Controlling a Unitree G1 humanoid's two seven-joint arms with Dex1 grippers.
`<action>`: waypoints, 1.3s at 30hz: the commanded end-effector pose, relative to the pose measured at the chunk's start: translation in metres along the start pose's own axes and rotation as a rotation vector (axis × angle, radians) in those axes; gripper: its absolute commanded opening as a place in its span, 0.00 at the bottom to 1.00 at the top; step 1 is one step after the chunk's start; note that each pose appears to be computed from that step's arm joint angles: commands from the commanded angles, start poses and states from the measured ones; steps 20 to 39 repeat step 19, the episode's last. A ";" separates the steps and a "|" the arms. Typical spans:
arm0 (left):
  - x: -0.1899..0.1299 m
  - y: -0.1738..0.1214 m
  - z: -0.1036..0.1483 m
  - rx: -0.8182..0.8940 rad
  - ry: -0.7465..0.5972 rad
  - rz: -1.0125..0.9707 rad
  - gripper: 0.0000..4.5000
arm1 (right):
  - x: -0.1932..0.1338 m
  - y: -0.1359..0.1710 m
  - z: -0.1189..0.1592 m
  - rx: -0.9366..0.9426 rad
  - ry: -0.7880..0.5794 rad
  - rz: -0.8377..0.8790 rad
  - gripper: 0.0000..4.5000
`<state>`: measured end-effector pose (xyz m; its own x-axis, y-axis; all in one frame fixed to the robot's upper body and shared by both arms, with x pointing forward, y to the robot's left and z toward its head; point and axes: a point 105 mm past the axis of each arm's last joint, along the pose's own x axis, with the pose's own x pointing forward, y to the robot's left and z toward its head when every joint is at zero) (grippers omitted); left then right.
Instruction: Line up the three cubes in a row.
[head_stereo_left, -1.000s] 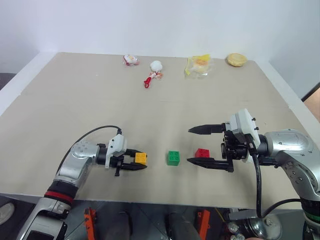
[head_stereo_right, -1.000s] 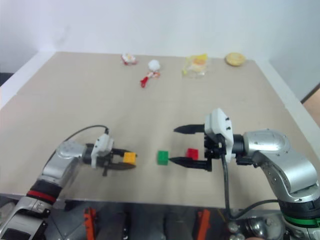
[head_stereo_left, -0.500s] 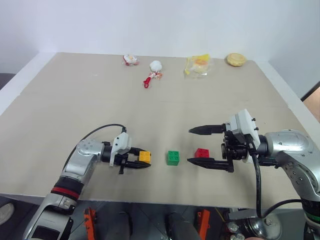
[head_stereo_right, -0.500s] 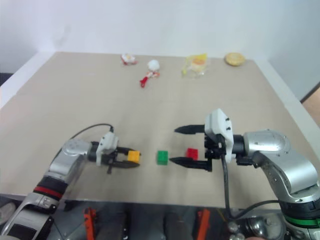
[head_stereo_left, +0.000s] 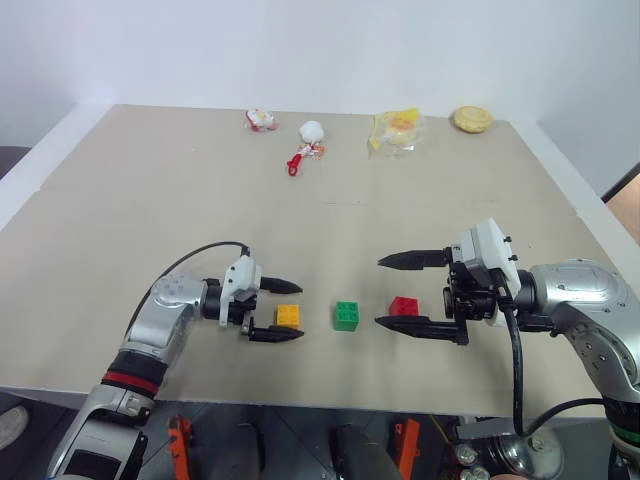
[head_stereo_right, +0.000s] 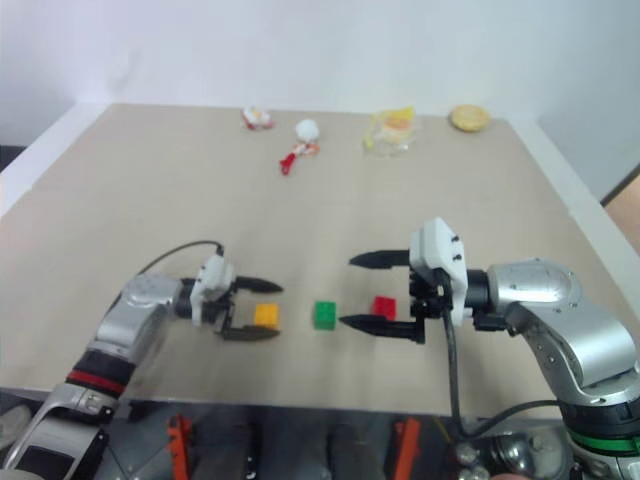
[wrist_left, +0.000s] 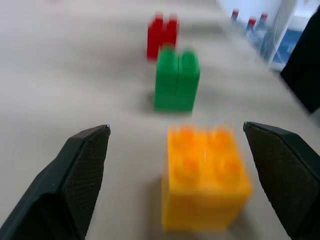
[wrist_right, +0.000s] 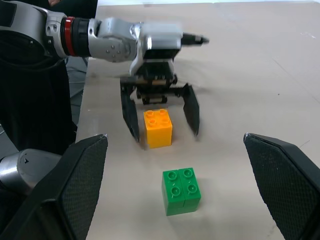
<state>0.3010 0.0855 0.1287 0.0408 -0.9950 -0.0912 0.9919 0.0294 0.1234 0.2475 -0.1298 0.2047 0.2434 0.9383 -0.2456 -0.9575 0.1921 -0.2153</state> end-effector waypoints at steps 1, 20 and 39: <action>-0.007 0.024 0.055 0.028 -0.160 0.179 0.99 | -0.010 -0.004 0.018 -0.005 -0.080 -0.054 1.00; -0.106 0.085 0.025 -0.047 -0.290 1.458 0.99 | -0.081 -0.106 -0.087 0.273 -0.285 -1.330 1.00; -0.106 0.085 0.025 -0.047 -0.290 1.458 0.99 | -0.081 -0.106 -0.087 0.273 -0.285 -1.330 1.00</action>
